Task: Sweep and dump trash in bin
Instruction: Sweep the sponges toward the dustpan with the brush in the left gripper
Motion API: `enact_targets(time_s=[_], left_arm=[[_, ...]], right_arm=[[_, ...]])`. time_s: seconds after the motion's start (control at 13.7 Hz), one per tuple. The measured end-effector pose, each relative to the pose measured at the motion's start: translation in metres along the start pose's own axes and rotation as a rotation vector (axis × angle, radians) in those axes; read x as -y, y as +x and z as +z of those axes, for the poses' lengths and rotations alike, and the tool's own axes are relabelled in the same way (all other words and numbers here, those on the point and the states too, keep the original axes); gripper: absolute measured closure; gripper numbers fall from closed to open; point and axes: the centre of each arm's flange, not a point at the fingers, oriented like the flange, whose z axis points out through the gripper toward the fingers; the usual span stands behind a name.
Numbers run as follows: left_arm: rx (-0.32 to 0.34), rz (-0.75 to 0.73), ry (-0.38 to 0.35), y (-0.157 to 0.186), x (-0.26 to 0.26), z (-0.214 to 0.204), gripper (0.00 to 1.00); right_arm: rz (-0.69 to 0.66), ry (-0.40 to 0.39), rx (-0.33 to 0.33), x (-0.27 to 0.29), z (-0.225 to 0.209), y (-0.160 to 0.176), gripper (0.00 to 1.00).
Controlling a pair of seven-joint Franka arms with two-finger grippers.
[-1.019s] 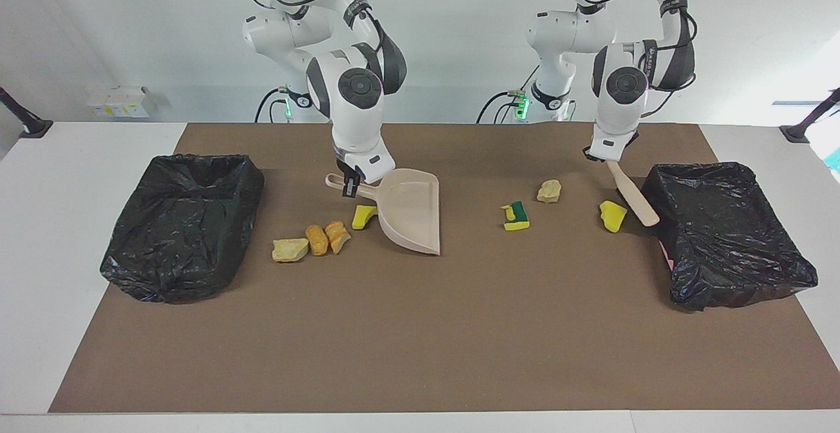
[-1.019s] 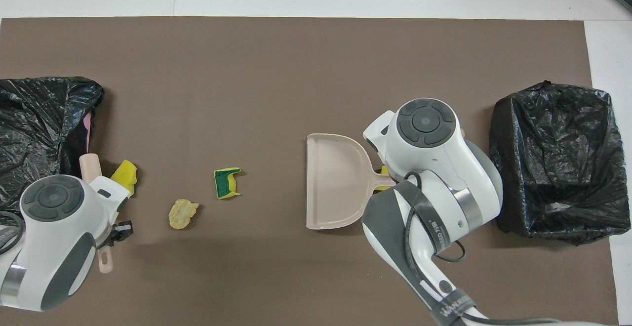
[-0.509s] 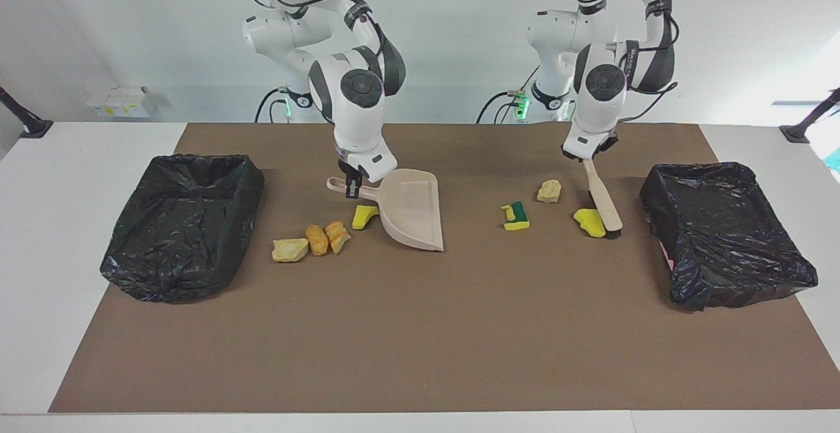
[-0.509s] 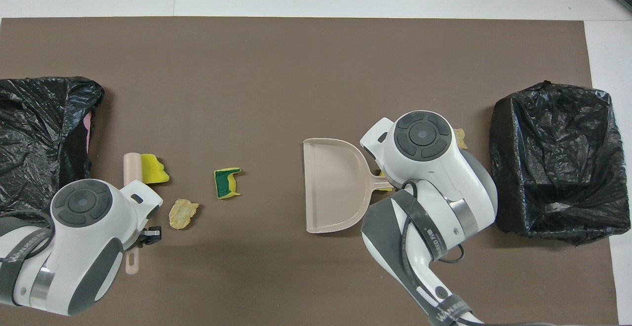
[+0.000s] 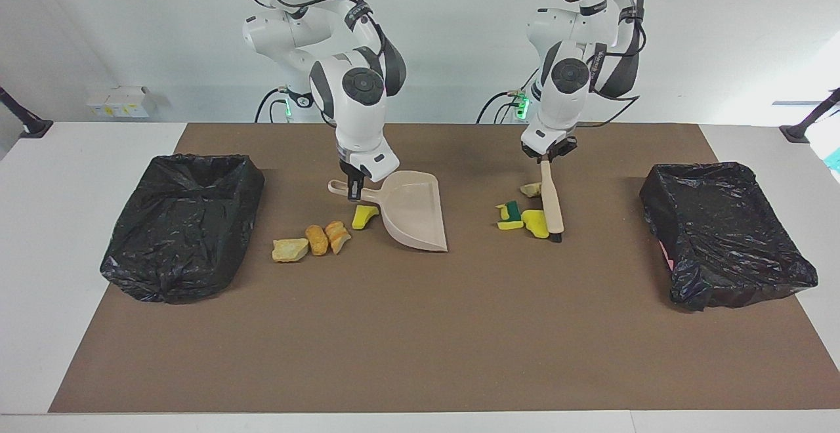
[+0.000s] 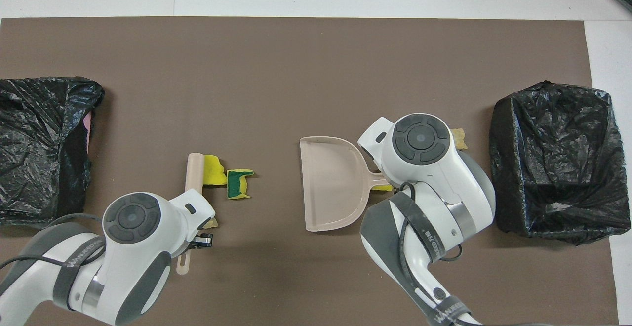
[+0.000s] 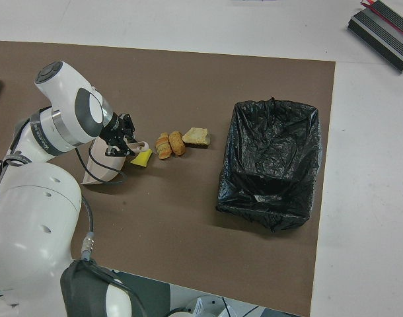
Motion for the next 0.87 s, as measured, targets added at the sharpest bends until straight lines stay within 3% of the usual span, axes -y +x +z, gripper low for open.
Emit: enact_targets(time_s=[0.36,0.87], left_arm=[[-0.026,0.061,-0.087,-0.011,-0.056,0.000,0.74],[-0.021,0.172,-0.142,-0.046,-0.124,-0.011,0.74]], right_arm=[[-0.018,-0.025,-0.014,0.000,0.005,0.012,0.68],[-0.020,-0.060,-0.040,0.003,0.029,0.052,0.68]])
